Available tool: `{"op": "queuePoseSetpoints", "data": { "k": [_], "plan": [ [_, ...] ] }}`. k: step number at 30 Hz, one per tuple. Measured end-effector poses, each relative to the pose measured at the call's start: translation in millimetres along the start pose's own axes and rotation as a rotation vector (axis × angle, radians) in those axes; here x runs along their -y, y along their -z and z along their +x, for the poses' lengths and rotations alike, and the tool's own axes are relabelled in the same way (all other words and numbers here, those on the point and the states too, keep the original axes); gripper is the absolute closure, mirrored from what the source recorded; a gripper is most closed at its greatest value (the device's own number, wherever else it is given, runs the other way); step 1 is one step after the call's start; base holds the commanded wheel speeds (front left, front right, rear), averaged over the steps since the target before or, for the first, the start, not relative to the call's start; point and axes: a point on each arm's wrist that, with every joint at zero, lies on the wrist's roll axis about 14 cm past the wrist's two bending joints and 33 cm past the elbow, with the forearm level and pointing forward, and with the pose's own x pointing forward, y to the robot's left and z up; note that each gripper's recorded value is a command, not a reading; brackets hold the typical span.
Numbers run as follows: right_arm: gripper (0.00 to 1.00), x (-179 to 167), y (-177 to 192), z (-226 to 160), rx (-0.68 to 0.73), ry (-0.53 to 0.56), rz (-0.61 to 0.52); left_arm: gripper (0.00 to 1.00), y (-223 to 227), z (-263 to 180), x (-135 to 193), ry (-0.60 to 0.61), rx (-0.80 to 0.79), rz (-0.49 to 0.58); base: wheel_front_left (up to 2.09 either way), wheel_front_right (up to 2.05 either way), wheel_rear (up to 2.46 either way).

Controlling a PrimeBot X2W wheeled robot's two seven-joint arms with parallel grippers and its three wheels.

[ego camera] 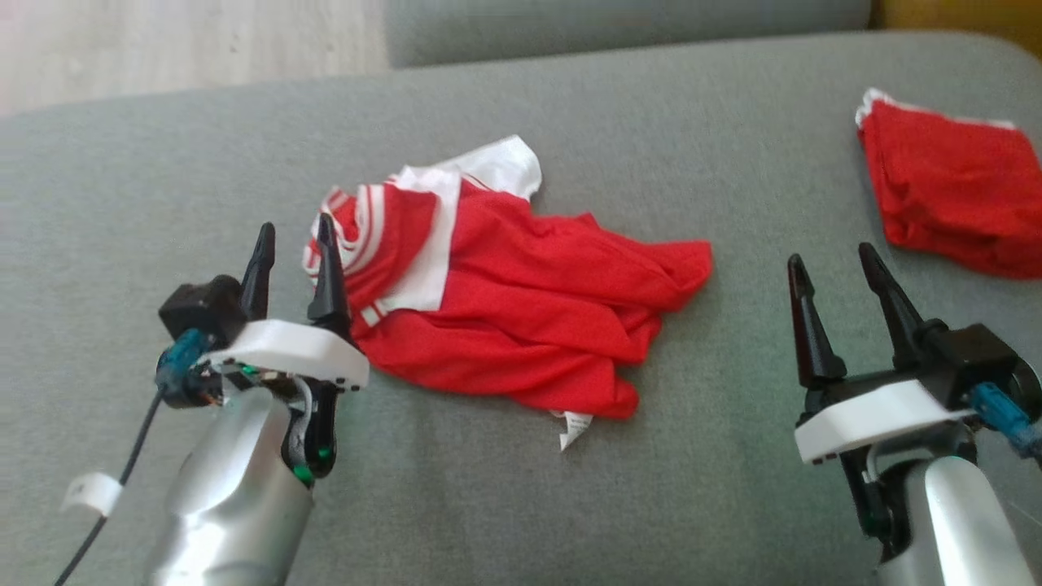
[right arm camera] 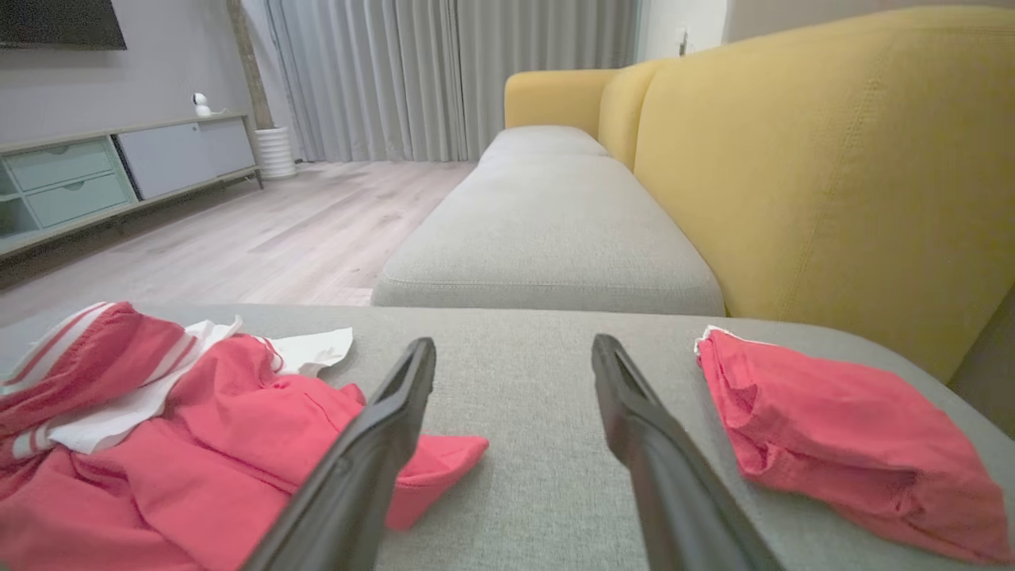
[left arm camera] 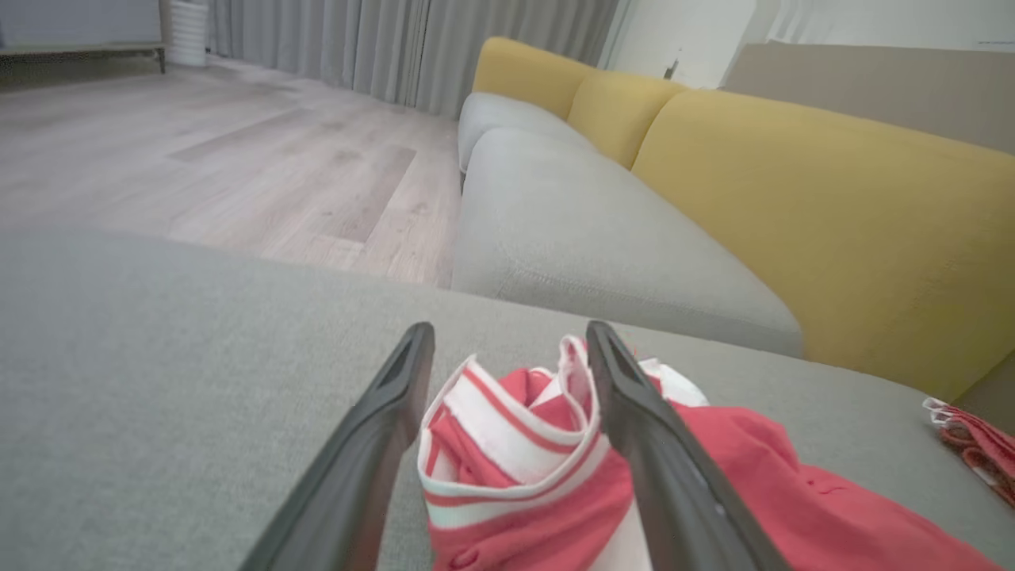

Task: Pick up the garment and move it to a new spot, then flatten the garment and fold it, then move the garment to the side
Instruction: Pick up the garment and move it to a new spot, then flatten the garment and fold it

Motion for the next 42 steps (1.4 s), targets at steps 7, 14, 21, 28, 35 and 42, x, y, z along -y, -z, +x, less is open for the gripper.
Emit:
{"op": "queuePoseSetpoints", "data": {
  "k": [7,14,21,28,35,42],
  "plan": [
    [0.0,-13,-17,-12,0.046,-0.033,-0.027,0.0,-20,-43,1,0.006,0.086,0.083,0.0,0.0,0.0],
    [0.0,-30,-5,-30,0.015,-0.077,-0.017,0.0,-3,-99,-15,-0.056,0.085,0.101,0.0,0.0,0.0],
    [0.0,-40,4,-41,-0.002,-0.103,0.037,0.0,16,-138,-23,-0.114,0.062,0.087,0.0,0.0,0.0],
    [0.0,-47,19,-50,-0.037,-0.12,0.057,0.0,15,-152,-21,-0.138,0.071,0.073,0.0,0.0,0.0],
    [0.0,-48,26,-51,-0.059,-0.122,0.059,0.0,9,-152,-18,-0.137,0.083,0.073,0.0,0.0,0.0],
    [0.0,-48,31,-51,-0.075,-0.12,0.061,0.0,8,-151,-17,-0.135,0.078,0.075,0.0,0.0,0.0]
  ]
}}
